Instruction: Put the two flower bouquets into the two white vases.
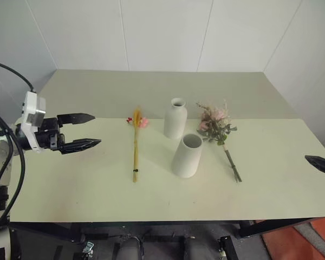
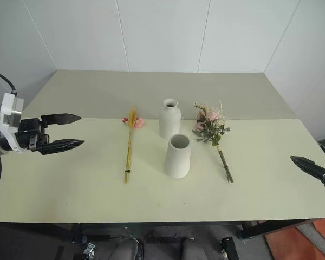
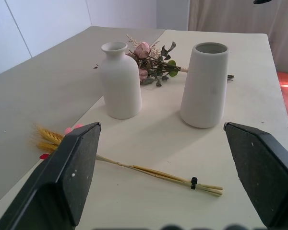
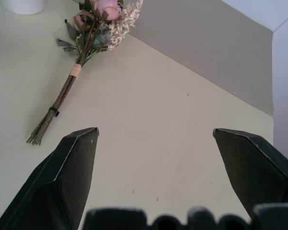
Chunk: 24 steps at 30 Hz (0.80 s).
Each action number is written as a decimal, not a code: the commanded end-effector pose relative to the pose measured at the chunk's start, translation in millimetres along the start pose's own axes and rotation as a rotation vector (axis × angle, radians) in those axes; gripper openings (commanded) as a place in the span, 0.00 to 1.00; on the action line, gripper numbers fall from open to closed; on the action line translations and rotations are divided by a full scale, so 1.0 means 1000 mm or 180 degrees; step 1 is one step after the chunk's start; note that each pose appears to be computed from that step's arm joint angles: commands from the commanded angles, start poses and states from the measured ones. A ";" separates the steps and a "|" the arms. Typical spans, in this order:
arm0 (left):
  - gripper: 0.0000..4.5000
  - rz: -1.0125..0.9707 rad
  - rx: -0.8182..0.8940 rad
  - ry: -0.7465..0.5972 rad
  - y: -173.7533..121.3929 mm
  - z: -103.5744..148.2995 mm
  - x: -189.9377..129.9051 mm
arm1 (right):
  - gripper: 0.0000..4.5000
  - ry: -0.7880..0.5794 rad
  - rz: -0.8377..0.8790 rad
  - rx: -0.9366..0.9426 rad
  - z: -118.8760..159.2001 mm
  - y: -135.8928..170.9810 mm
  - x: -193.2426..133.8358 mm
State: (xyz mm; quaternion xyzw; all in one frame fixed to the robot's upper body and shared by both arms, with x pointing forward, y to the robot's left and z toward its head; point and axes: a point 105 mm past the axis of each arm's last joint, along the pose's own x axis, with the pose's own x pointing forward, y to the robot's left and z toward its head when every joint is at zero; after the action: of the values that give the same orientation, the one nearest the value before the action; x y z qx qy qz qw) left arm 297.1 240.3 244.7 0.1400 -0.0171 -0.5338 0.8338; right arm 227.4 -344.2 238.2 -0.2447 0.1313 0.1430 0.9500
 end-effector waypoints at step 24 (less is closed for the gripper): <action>0.99 -0.0288 0.0285 0.0059 0.000 0.006 0.030 | 1.00 0.0219 0.0679 0.0426 0.034 0.035 0.095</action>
State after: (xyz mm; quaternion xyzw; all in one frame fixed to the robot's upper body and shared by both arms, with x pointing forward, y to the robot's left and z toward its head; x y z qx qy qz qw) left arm 307.7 213.4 238.6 0.1639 -0.0141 -0.5684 0.8061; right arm 300.3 -278.9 232.1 -0.1813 0.1713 0.2329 0.9400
